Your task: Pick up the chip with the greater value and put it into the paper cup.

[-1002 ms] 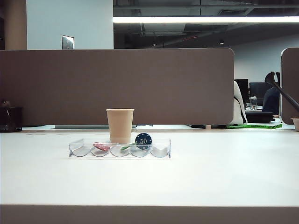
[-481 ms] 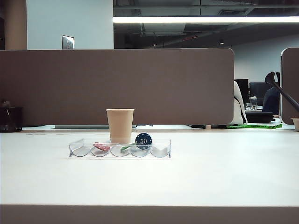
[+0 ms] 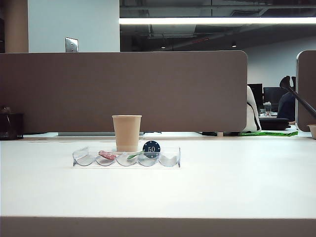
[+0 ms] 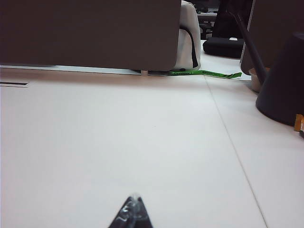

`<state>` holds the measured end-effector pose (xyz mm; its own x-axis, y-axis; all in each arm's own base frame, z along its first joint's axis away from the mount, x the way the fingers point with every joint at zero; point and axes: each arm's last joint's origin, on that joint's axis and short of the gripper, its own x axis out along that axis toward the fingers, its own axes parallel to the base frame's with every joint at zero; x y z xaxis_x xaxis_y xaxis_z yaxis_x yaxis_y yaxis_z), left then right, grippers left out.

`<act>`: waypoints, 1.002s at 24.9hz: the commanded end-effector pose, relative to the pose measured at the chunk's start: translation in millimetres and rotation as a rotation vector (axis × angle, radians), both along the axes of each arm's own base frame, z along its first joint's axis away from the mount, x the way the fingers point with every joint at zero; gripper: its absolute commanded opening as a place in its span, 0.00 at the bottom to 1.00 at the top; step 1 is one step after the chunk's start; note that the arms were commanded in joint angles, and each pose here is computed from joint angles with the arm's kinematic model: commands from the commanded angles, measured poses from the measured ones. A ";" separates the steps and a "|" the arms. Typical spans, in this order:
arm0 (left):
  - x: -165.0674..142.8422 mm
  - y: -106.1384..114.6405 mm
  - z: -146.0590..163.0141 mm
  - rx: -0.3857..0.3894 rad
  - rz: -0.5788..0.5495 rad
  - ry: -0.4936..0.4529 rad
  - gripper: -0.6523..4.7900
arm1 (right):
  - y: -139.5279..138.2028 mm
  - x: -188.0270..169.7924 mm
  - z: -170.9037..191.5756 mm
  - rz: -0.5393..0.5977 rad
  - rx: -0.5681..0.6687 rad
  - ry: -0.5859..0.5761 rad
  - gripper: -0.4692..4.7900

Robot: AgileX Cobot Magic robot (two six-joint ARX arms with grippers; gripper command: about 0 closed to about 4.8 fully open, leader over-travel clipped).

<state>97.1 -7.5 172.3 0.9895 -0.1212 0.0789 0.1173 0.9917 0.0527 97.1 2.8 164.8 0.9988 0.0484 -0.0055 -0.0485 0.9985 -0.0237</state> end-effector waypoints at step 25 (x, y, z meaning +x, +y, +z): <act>-0.2 0.0 1.4 -0.003 -0.002 -0.006 0.11 | 0.1 0.0 0.6 -0.001 0.001 -0.009 0.09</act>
